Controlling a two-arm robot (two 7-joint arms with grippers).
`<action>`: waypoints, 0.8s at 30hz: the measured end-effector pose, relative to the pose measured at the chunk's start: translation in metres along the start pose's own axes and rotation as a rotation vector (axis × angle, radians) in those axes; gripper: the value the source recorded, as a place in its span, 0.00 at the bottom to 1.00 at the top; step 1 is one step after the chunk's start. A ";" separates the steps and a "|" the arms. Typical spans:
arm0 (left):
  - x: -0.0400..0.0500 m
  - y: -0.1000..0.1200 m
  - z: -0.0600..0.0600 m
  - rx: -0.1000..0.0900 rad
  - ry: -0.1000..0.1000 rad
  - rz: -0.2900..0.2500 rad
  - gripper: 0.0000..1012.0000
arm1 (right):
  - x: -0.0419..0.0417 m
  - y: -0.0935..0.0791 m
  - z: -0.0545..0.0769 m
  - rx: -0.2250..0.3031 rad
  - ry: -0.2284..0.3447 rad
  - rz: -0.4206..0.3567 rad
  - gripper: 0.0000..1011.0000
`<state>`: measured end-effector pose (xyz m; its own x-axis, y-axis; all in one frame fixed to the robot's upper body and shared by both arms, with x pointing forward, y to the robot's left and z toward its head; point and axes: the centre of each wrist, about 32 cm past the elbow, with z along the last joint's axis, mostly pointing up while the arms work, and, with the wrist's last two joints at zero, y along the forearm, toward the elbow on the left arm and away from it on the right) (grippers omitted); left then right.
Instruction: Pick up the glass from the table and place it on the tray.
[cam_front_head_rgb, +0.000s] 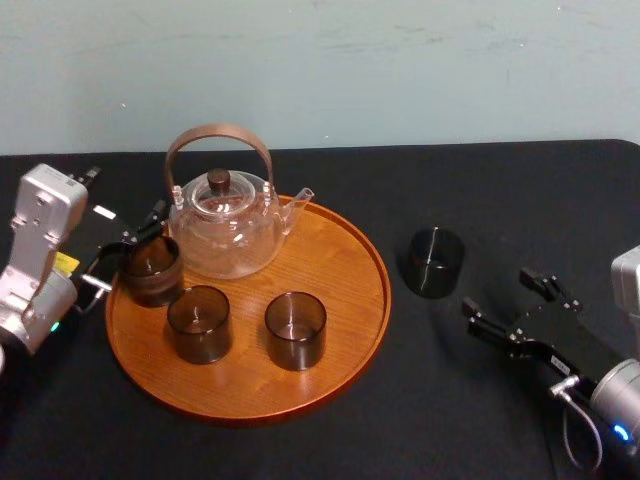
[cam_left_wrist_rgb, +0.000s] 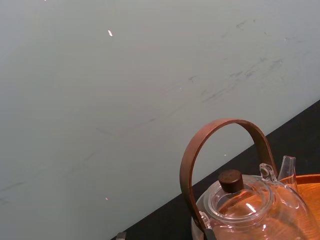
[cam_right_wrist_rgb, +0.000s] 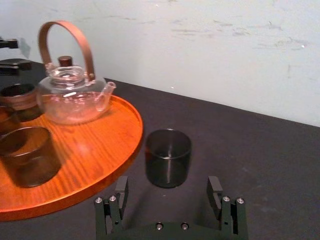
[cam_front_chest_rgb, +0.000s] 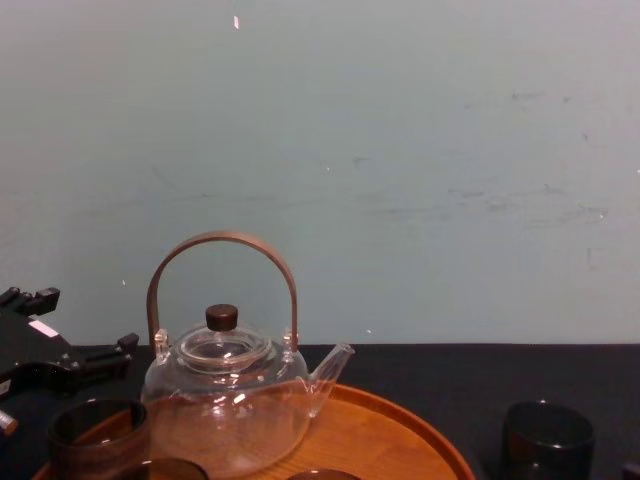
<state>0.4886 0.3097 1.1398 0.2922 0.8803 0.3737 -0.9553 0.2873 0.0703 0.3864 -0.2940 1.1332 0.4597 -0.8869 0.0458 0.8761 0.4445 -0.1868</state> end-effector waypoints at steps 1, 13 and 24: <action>0.0000 0.000 0.000 0.000 0.000 0.000 0.99 | 0.0035 0.003 0.000 -0.002 0.005 -0.004 0.99; 0.0000 0.000 0.000 0.000 0.000 0.000 0.99 | 0.0277 0.038 0.003 -0.032 0.011 0.015 0.99; 0.0000 0.000 0.000 0.000 0.000 0.000 0.99 | 0.0330 0.066 0.007 -0.052 -0.024 0.077 0.99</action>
<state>0.4886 0.3097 1.1398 0.2923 0.8803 0.3737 -0.9552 0.2873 0.0703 0.4608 -0.2929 1.1293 0.5293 -0.8468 0.0526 0.8295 0.5035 -0.2416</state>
